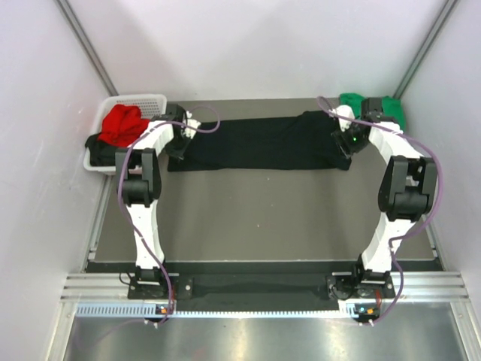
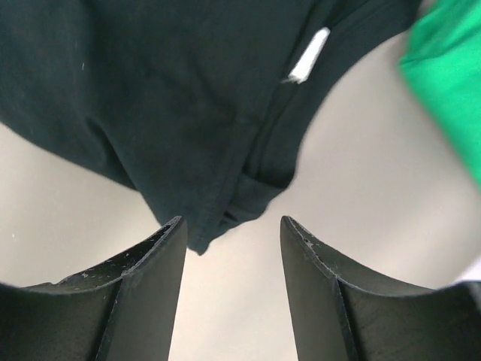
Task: Fold and stack the t-shirts
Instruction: Fold the tshirt
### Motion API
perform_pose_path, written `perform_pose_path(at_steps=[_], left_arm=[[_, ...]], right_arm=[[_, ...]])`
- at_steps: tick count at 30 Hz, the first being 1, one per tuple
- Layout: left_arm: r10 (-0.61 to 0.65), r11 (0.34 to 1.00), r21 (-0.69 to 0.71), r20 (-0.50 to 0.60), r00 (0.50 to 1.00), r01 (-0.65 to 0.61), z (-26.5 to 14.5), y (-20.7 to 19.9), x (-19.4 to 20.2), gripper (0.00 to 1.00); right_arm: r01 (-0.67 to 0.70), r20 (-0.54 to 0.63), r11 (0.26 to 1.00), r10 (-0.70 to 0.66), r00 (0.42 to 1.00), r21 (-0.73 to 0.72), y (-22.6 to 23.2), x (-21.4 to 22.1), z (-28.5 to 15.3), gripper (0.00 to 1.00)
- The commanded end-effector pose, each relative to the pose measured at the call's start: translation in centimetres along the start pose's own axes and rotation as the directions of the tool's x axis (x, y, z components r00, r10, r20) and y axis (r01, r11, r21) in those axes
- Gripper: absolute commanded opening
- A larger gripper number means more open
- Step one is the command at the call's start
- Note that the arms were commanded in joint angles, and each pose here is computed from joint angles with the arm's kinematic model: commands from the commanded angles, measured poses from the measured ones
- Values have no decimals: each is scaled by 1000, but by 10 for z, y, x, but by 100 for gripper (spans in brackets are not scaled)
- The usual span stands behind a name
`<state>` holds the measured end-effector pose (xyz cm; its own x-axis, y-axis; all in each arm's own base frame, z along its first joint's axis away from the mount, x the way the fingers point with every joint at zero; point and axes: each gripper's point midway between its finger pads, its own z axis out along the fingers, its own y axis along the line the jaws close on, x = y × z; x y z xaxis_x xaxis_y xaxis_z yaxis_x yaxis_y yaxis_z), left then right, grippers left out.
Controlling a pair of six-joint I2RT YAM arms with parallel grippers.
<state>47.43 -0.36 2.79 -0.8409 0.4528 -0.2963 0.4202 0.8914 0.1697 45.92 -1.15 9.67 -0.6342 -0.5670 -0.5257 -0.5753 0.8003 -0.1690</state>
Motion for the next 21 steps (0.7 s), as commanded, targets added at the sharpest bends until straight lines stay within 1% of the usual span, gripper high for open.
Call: perform_pose_path(at_steps=[1,5,9,14,15,17,19,20,21], left_arm=[[-12,999,31,-23,1000,13,5,-6,5,11],[-8,1000,27,-37,999,9,12,-6,8,11],[-9,1000,26,-52,999,10,16,-7,12,11],[0,1000,7,-55,998,0,15,-3,12,11],[1,1000,2,-51,999,-1,14,-2,11,11],[4,1000,-6,-56,998,-5,16,0,12,11],[3,1000,-10,-59,998,-4,15,0,13,12],[4,1000,-10,-56,998,-5,15,1,12,12],[3,1000,-10,-59,998,-4,15,0,13,12]], right_arm=[[4,-34,998,-6,999,-69,8,12,3,53],[-18,-43,995,14,999,-97,8,22,5,55],[-46,-77,990,35,996,-135,11,35,10,56],[-68,-98,980,51,994,-188,16,48,14,55],[-77,-111,973,54,992,-216,20,52,17,53],[-98,-99,956,73,992,-277,26,53,18,50],[-108,-84,936,85,993,-335,31,53,20,44],[-114,-77,932,94,993,-343,28,54,21,41],[-122,-77,927,101,992,-355,27,54,22,32]])
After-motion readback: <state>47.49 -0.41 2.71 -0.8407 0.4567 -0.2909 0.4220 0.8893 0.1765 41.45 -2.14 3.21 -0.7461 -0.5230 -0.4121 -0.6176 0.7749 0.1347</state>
